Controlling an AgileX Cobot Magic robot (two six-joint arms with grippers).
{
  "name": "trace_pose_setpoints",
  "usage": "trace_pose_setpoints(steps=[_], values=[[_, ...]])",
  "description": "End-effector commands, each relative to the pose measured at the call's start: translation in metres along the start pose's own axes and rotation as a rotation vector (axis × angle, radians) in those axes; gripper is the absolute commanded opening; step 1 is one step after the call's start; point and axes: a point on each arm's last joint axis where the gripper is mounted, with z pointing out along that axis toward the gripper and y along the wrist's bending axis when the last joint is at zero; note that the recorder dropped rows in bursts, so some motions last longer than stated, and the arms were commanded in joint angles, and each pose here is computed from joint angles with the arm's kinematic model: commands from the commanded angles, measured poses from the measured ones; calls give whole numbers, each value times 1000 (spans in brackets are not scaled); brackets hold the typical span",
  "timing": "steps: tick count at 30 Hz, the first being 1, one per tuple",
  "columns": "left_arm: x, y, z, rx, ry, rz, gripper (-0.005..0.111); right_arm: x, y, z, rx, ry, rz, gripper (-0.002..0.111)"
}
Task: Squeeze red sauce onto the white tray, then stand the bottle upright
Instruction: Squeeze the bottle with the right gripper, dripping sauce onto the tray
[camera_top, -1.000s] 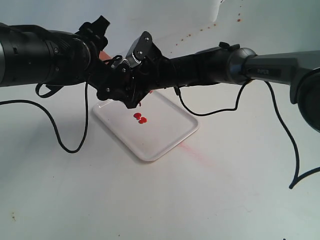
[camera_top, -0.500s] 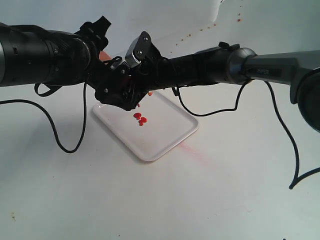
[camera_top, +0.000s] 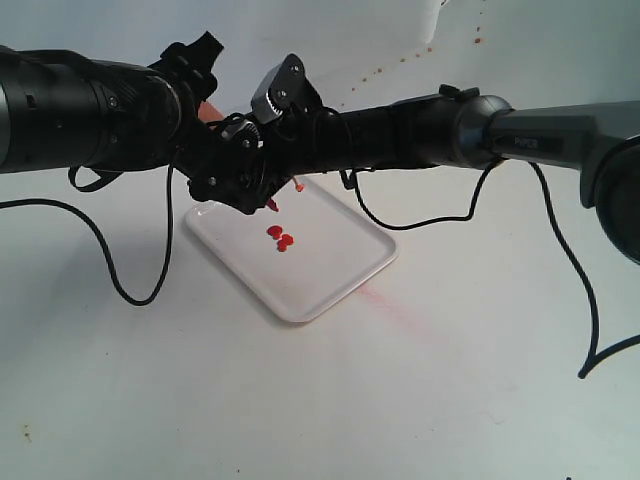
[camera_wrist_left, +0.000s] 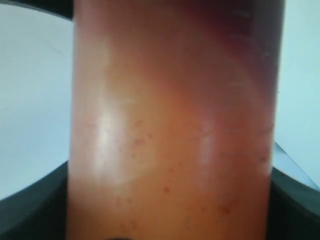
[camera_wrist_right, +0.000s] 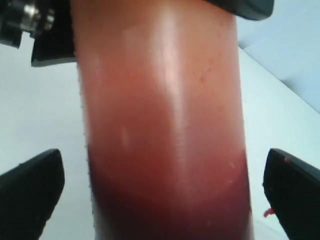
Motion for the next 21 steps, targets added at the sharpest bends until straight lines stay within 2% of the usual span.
trace_pose_setpoints(steps=[1, 2, 3, 4, 7, 8, 9, 10, 11, 14, 15, 21], values=[[5, 7, -6, -34, 15, -1, 0, -6, 1, -1, -6, -16, -13, 74], [5, 7, -6, -34, 15, -1, 0, -4, 2, -1, -19, 9, -37, 39], [5, 7, -6, -34, 15, -1, 0, -2, 3, -1, -27, 26, -52, 9], [5, 7, -6, -34, 15, -1, 0, -2, 3, -1, -32, 28, -45, 1], [5, 7, -6, -34, 15, -1, 0, -2, 3, -1, -29, 26, -33, 1], [5, 7, -6, -34, 15, -1, 0, -2, 3, -1, -27, 26, -33, 4], [5, 7, -6, -34, 15, -1, 0, -2, 3, -1, -29, 30, -36, 11], [5, 7, -6, -34, 15, -1, 0, -1, 3, -1, -31, 35, -43, 24], [5, 7, -6, -34, 15, -1, 0, -1, 3, -1, -32, 36, -41, 47], [5, 7, -6, -34, 15, -3, 0, -2, 3, -1, -27, 27, -16, 101], [5, 7, -6, -34, 15, -3, 0, -2, 4, -1, -36, 27, -5, 105], [5, 7, -6, -34, 15, -3, 0, -3, 5, -4, -52, 60, 7, 105]])
